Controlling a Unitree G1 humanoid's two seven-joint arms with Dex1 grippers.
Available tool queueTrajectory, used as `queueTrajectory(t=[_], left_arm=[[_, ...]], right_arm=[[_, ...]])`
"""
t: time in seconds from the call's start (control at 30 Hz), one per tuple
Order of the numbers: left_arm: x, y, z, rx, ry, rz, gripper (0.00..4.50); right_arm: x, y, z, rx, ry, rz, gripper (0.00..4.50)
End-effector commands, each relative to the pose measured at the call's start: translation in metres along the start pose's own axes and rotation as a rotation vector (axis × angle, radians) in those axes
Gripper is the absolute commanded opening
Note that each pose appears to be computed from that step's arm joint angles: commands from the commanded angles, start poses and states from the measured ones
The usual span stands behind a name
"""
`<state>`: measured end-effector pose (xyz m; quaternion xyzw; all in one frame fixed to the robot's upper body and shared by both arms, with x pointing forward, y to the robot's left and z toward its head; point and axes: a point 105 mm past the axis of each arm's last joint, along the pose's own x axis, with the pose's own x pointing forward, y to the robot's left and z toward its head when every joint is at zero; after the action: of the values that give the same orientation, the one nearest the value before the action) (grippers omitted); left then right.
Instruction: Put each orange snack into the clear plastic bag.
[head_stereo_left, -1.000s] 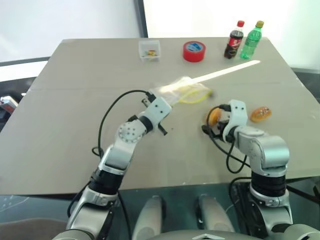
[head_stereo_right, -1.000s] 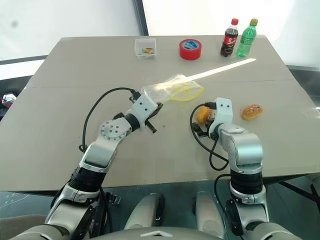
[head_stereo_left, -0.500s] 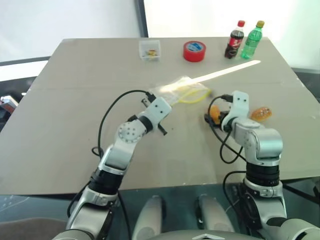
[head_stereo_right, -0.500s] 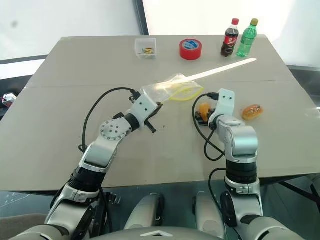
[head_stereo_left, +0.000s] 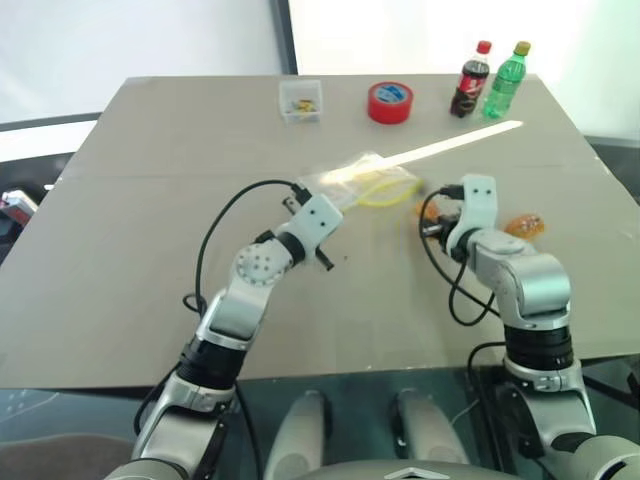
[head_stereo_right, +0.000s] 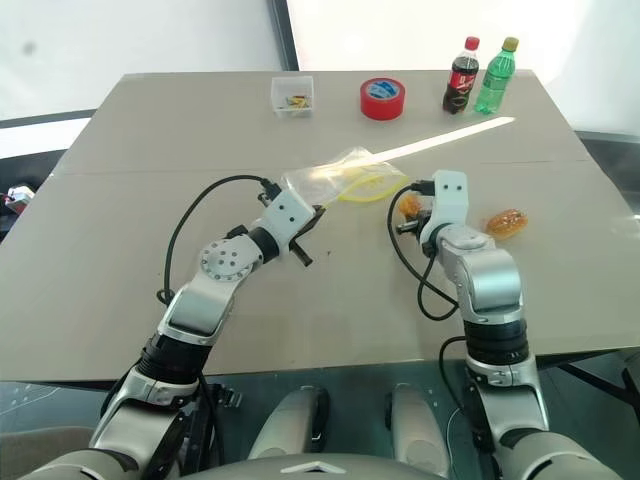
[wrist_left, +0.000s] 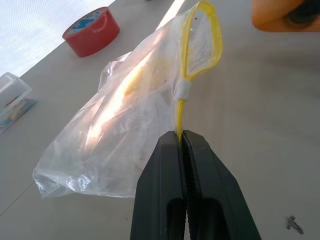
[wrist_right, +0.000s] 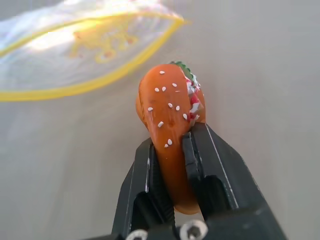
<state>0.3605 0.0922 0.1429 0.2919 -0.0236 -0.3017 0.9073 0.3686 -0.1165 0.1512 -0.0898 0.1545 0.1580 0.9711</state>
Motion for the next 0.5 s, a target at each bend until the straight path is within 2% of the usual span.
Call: queueTrajectory(t=[0.03, 0.5], left_arm=[[0.001, 0.0, 0.011, 0.029, -0.041, 0.004, 0.0], [0.003, -0.009, 0.028, 0.033, -0.122, -0.032, 0.0]], right_arm=[[-0.004, 0.01, 0.03, -0.079, -0.122, 0.074, 0.53], [0.009, 0.025, 0.031, -0.14, -0.119, 0.162, 0.53]])
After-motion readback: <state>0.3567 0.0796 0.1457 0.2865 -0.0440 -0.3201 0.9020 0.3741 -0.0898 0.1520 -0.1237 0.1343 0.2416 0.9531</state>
